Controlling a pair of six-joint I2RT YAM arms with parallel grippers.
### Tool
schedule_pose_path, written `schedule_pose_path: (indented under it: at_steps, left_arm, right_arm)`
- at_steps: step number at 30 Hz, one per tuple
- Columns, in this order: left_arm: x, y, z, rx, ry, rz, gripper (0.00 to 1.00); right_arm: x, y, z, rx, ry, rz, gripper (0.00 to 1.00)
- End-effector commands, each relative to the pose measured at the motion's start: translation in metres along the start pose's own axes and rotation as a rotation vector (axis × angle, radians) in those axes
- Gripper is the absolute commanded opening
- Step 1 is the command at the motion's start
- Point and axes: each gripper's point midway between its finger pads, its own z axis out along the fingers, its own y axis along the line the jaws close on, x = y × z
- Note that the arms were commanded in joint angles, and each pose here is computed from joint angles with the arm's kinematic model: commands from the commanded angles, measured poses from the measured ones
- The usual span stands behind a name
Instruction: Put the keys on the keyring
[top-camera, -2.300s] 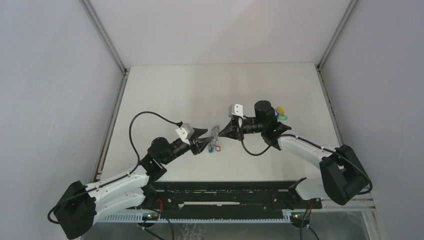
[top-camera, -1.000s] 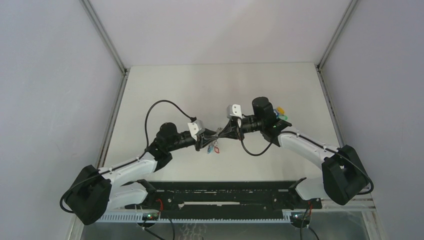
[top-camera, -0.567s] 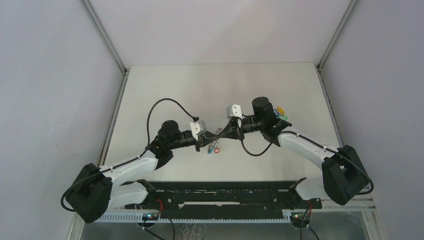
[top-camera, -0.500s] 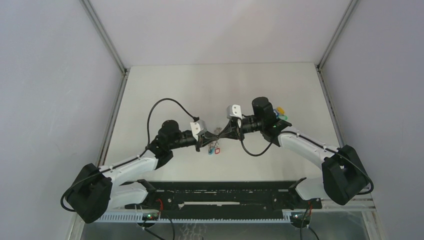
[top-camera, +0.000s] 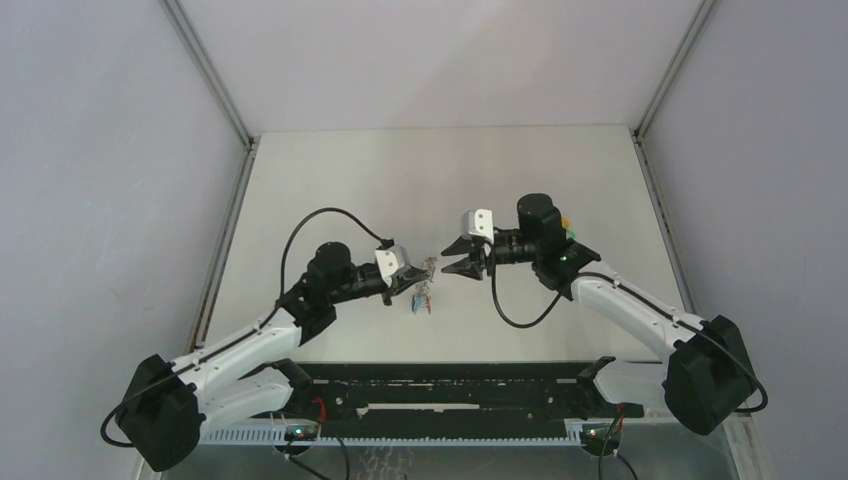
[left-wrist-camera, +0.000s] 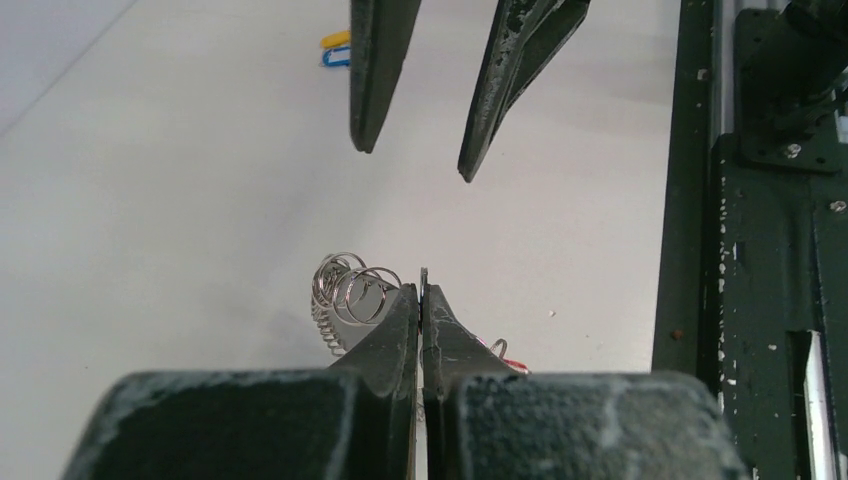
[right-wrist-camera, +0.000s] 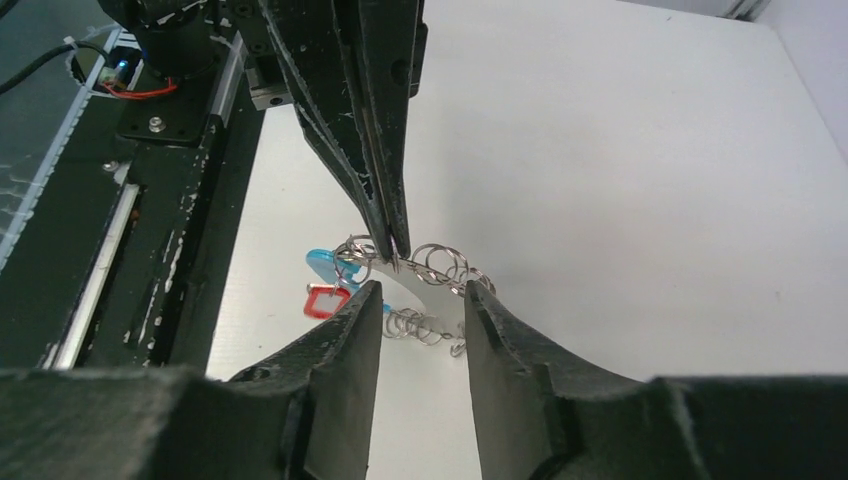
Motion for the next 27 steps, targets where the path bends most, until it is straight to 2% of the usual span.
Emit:
schedule_pose_path:
  at_steps: [1,21,27]
  left_arm:
    - [-0.036,0.010,0.002,-0.044,-0.030,0.103,0.00]
    - [-0.042,0.009,0.003,-0.055,0.046,0.098,0.00]
    - [-0.042,0.009,0.005,-0.050,0.060,0.094,0.00]
  right_arm:
    - [-0.006,-0.004,0.007,0.003,-0.022,-0.085,0.36]
    - [0.015,0.008,0.031,-0.110,0.016,-0.138,0.23]
    - [0.016,0.010,0.035,-0.121,0.025,-0.145,0.21]
